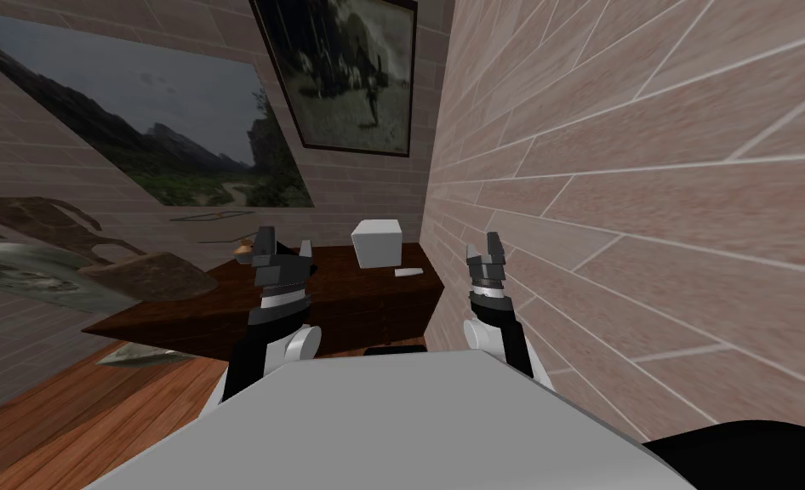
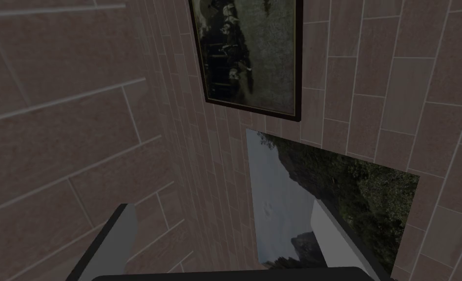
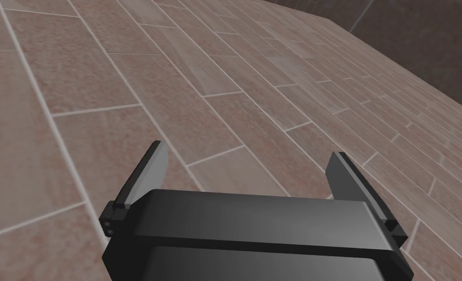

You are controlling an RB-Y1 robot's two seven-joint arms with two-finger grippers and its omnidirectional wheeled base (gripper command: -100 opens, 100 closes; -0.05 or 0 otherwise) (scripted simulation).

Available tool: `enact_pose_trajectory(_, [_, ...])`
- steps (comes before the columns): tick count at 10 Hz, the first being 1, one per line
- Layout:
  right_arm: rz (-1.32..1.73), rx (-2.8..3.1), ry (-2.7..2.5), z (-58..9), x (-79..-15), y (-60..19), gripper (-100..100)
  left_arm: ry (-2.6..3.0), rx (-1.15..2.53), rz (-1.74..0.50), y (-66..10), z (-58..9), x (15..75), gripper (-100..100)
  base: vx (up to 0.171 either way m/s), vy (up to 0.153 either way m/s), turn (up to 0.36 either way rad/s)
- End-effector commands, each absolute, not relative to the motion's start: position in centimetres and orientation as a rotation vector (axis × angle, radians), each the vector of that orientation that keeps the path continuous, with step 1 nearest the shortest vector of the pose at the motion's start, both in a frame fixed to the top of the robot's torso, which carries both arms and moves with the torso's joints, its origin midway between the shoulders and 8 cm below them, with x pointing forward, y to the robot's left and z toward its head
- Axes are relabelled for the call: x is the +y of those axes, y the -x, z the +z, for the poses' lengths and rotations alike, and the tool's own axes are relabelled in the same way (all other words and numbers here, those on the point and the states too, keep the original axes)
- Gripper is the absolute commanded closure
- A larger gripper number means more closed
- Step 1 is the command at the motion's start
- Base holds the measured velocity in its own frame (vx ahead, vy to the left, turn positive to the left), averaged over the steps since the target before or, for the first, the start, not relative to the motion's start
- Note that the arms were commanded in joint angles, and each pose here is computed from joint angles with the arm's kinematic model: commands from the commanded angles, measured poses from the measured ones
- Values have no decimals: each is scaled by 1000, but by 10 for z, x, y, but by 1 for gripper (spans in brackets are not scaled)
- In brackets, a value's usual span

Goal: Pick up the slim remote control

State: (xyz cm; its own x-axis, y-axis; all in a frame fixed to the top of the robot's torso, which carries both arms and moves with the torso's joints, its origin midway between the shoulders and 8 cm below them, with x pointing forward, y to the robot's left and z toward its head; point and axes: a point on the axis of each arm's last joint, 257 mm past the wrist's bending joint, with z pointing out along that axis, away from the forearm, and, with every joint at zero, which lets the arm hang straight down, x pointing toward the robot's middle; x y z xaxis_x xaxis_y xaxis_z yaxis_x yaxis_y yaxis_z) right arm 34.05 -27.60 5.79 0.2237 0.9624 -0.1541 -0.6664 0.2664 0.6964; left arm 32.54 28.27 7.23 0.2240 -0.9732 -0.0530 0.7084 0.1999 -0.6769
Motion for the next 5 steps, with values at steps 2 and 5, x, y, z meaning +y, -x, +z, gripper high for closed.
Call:
enact_pose_trajectory(2, [1236,693,-514,52,-267,-341,-100,592,540,-1258,-325,72,283,0,-51,52,-27])
enact_pose_trajectory(5, [1272,770,-472,38,-257,-342,-100,592,540,-1258,-325,72,283,0,-75,90,1])
